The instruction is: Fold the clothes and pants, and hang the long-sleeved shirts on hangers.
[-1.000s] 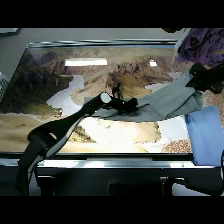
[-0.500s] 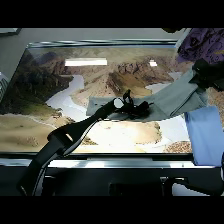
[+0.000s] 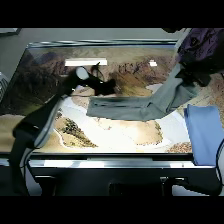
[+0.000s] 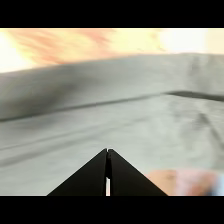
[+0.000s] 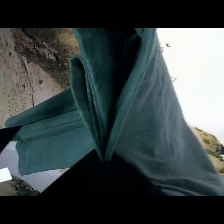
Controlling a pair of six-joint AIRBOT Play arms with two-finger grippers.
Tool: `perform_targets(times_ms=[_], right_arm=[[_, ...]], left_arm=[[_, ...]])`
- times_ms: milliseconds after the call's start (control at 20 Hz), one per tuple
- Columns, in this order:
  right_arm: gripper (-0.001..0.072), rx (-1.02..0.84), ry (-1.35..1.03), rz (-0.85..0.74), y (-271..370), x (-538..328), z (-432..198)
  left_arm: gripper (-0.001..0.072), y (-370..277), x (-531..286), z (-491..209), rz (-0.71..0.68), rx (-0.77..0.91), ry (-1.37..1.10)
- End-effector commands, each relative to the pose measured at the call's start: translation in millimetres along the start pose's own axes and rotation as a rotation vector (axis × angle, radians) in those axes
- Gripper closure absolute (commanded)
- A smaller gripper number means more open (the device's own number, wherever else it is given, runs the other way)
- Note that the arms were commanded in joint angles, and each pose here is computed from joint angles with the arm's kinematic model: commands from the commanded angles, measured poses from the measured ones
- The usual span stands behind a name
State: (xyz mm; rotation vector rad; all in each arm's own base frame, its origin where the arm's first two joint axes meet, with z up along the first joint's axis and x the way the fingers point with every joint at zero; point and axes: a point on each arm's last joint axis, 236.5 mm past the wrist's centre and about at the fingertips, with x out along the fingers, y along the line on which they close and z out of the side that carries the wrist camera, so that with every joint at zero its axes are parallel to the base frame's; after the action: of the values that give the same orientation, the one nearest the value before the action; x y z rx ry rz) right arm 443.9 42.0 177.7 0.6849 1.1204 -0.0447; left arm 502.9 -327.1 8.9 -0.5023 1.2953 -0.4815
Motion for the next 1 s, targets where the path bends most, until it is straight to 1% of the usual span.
perform_targets(times_ms=[0,150,350,550,800,950], right_arm=[[0.0687,0.024,0.033,0.041,57.1,33.7,-32.4],[0.0687,0.009,0.077,0.085,112.2,74.2,-74.5],[0.0687,-0.001,0.152,0.129,164.6,123.9,-134.7],[0.0687,0.021,0.198,0.160,188.2,156.2,-167.0],[0.0687,0.095,0.204,0.238,208.1,169.5,-166.3],[0.0687,0.112,0.222,0.225,205.4,181.7,-170.3]], left_arm=[[0.0691,111.1,-133.4,38.9,0.378,0.017,-0.117],[0.0690,151.6,-217.1,54.2,0.478,-0.014,-0.221],[0.0690,183.1,-272.6,55.8,0.506,-0.093,-0.283],[0.0690,202.2,-286.2,50.6,0.524,-0.141,-0.275],[0.0689,209.0,-280.6,45.9,0.528,-0.154,-0.253],[0.0689,211.9,-276.9,44.1,0.530,-0.158,-0.243]])
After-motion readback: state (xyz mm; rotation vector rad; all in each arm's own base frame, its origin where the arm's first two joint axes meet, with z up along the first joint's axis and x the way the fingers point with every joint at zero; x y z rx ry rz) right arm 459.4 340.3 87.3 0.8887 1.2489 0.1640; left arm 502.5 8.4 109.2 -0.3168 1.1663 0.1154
